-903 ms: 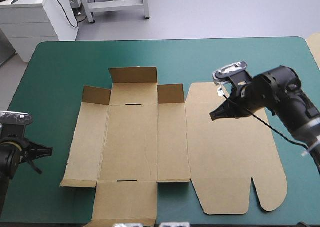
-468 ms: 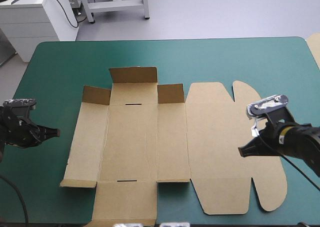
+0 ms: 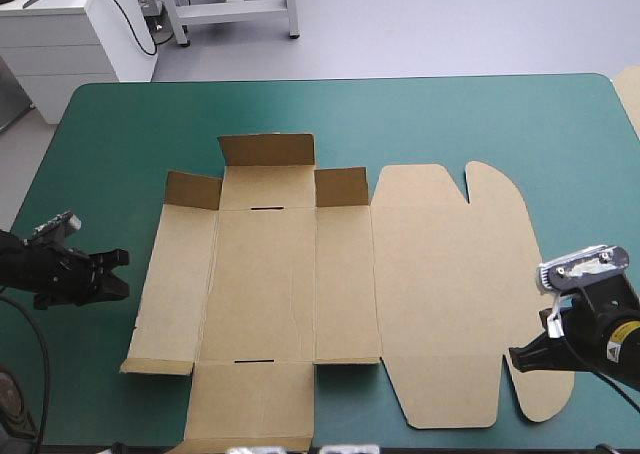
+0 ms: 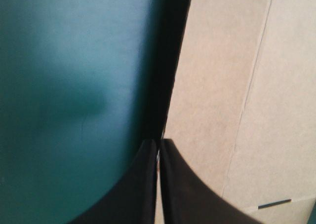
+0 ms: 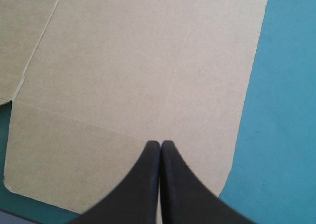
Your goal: Fold the box
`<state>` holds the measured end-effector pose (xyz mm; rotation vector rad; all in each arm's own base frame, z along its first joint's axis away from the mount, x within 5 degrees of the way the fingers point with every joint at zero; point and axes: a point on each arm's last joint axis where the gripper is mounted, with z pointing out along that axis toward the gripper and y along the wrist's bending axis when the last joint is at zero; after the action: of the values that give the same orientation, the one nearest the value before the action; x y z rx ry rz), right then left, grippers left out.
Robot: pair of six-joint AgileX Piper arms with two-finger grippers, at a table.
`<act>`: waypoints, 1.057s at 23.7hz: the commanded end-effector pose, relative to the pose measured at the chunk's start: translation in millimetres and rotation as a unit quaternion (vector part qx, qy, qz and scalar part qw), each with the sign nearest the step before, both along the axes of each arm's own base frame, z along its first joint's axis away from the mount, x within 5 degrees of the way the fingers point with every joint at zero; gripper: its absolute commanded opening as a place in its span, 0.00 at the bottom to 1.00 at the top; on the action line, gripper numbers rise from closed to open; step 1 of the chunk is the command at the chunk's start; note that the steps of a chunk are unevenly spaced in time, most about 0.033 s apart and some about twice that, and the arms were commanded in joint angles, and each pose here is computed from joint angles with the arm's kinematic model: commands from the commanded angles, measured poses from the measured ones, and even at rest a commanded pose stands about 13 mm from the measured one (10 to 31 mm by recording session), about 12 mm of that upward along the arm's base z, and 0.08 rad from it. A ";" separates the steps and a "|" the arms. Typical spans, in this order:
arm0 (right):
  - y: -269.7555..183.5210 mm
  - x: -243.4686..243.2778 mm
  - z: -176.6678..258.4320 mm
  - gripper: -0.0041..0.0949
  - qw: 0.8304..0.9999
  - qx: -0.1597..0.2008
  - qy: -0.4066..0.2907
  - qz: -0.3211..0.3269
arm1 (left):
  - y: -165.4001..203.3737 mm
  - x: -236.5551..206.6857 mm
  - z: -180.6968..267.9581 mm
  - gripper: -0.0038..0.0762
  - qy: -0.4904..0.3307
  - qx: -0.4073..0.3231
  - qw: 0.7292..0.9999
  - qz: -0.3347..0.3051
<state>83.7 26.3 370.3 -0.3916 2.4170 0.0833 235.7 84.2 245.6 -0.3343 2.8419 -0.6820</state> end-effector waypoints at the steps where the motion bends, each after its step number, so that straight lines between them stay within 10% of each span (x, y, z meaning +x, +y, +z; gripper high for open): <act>1: -3.1 -6.9 2.6 0.02 1.000 0.009 -0.016 -0.003 | -13.0 -10.8 6.9 0.06 0.008 -0.039 0.999 -0.027; 6: -3.5 -12.7 1.3 0.02 1.000 0.021 -0.018 0.001 | -22.3 -10.7 4.9 0.12 0.009 -0.042 0.998 -0.048; 11: 1.3 -14.5 1.1 0.02 0.999 0.035 -0.011 0.026 | -33.0 -7.3 -2.2 0.62 0.022 0.048 0.992 -0.117; 25: 1.8 -14.8 1.1 0.02 0.999 0.036 -0.011 0.030 | -79.7 10.5 -9.1 0.64 0.024 -0.038 0.992 -0.117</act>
<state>68.7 29.1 364.4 -0.4349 2.4016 0.1996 243.7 13.4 224.0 0.0245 2.9974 -0.7394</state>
